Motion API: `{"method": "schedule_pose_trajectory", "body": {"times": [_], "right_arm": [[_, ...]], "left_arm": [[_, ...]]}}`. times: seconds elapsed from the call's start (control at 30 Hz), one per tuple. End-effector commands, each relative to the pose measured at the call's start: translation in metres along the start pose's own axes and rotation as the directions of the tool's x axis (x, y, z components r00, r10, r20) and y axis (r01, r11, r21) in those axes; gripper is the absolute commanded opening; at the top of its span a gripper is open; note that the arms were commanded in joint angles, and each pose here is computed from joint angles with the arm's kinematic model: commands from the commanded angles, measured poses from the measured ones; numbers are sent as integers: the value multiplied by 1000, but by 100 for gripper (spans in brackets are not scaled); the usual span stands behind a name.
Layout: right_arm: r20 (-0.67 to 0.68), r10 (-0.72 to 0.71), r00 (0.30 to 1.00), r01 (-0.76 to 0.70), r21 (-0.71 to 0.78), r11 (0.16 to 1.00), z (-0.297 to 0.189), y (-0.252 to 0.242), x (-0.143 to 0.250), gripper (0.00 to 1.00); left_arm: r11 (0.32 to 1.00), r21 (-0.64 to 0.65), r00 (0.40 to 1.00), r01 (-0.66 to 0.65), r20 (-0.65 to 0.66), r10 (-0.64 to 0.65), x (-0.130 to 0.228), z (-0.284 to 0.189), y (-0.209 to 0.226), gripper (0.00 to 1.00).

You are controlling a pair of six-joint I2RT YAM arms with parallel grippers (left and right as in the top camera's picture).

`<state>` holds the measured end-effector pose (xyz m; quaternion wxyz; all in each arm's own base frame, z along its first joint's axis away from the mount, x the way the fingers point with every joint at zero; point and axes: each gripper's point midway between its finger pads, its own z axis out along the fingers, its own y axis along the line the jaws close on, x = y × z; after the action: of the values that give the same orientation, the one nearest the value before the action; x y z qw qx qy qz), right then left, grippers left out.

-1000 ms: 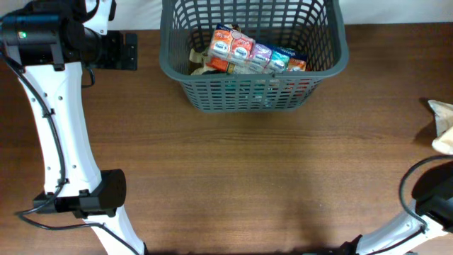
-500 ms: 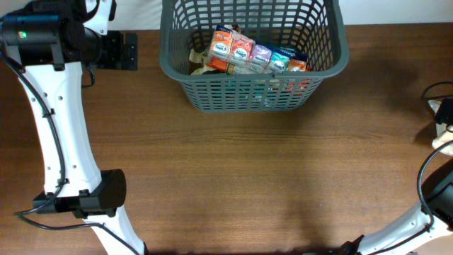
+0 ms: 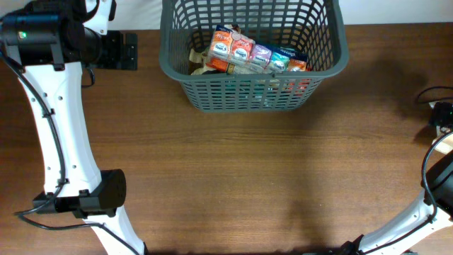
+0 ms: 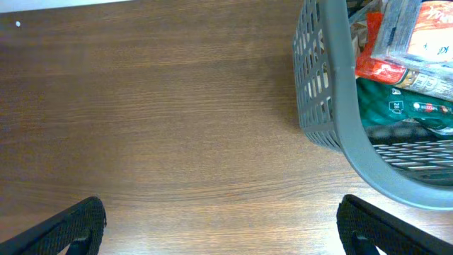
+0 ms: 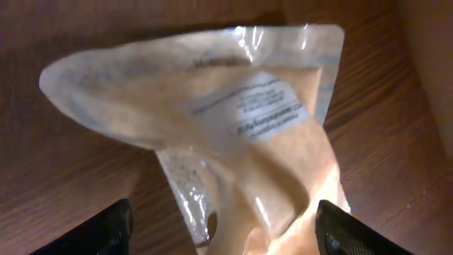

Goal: Pack container
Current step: 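Move the right gripper to the beige paper bag and grasp it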

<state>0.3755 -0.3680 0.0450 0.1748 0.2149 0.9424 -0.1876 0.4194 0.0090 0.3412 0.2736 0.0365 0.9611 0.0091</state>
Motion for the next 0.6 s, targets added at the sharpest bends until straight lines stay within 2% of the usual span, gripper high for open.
{"method": "schedule_pose_trajectory", "body": {"times": [0.0,0.3,0.37,0.43,0.5,0.57], "right_arm": [[-30,-4,1000,4,9,1000,15,1,10,80],[-59,-6,998,7,24,1000,38,3,20,79],[-67,-7,998,8,21,1000,42,5,23,72],[-102,-13,995,14,9,1000,52,10,34,55],[-116,-13,993,14,5,1000,56,12,38,51],[-121,-14,993,14,3,1000,57,13,40,42]], "left_arm": [[1000,-10,1000,11,20,-11,1,-10,2,99],[1000,-10,1000,11,20,-11,1,-10,2,99],[1000,-10,1000,11,19,-11,1,-10,2,99],[1000,-10,1000,11,20,-11,1,-10,2,99],[1000,-10,1000,11,19,-11,1,-10,2,99],[1000,-10,1000,11,20,-11,1,-10,2,99]]}}
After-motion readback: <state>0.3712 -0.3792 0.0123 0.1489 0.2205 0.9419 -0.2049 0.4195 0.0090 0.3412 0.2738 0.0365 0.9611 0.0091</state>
